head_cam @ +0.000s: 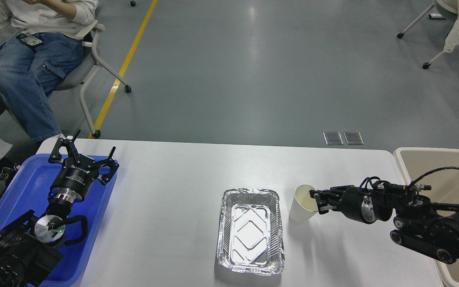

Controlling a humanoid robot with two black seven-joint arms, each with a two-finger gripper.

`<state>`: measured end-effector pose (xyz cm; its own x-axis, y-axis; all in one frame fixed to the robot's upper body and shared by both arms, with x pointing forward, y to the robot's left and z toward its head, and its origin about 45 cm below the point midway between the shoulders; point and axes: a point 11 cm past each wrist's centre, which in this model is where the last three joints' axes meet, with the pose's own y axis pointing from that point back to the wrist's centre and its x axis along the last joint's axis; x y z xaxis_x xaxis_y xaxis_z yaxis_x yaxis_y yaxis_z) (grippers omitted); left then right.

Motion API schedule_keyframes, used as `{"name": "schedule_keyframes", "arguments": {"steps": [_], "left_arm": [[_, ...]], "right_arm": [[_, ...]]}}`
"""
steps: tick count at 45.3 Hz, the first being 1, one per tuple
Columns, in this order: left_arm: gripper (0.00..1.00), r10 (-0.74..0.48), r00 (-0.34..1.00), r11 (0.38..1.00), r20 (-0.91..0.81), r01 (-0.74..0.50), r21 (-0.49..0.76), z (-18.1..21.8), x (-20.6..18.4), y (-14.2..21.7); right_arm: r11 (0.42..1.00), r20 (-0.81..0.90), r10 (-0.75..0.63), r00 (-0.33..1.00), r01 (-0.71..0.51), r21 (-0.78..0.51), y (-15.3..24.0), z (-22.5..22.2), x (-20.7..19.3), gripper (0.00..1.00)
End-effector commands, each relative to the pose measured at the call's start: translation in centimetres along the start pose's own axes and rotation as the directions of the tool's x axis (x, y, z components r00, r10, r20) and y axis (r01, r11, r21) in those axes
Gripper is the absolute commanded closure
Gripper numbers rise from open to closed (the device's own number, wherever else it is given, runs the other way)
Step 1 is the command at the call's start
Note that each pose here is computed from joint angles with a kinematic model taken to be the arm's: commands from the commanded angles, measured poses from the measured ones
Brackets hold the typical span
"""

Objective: Tidy desktop
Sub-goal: 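Close the right gripper around the white paper cup, then lift the cup and carry it over the beige bin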

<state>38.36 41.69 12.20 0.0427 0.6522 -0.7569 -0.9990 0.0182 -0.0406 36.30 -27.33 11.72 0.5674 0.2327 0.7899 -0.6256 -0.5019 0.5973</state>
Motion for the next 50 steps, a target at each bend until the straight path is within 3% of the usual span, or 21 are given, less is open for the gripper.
{"name": "schedule_keyframes", "arguments": {"steps": [1, 17, 34, 50], "left_arm": [[0.0, 0.0, 1.0, 1.0, 0.0, 0.0, 0.0, 0.0, 0.0, 0.0], [0.0, 0.0, 1.0, 1.0, 0.0, 0.0, 0.0, 0.0, 0.0, 0.0], [0.0, 0.0, 1.0, 1.0, 0.0, 0.0, 0.0, 0.0, 0.0, 0.0], [0.0, 0.0, 1.0, 1.0, 0.0, 0.0, 0.0, 0.0, 0.0, 0.0]], "right_arm": [[1.0, 0.001, -0.005, 1.0, 0.005, 0.018, 0.0, -0.2, 0.0, 1.0], [0.999, -0.021, 0.035, 0.999, -0.035, -0.008, 0.8, 1.1, 2.6, 1.0], [0.999, -0.067, 0.047, 0.997, -0.048, -0.011, 5.1, 2.8, 7.2, 1.0], [0.994, -0.098, 0.101, 0.99, -0.104, -0.023, 10.0, 2.7, 15.3, 1.0]]}}
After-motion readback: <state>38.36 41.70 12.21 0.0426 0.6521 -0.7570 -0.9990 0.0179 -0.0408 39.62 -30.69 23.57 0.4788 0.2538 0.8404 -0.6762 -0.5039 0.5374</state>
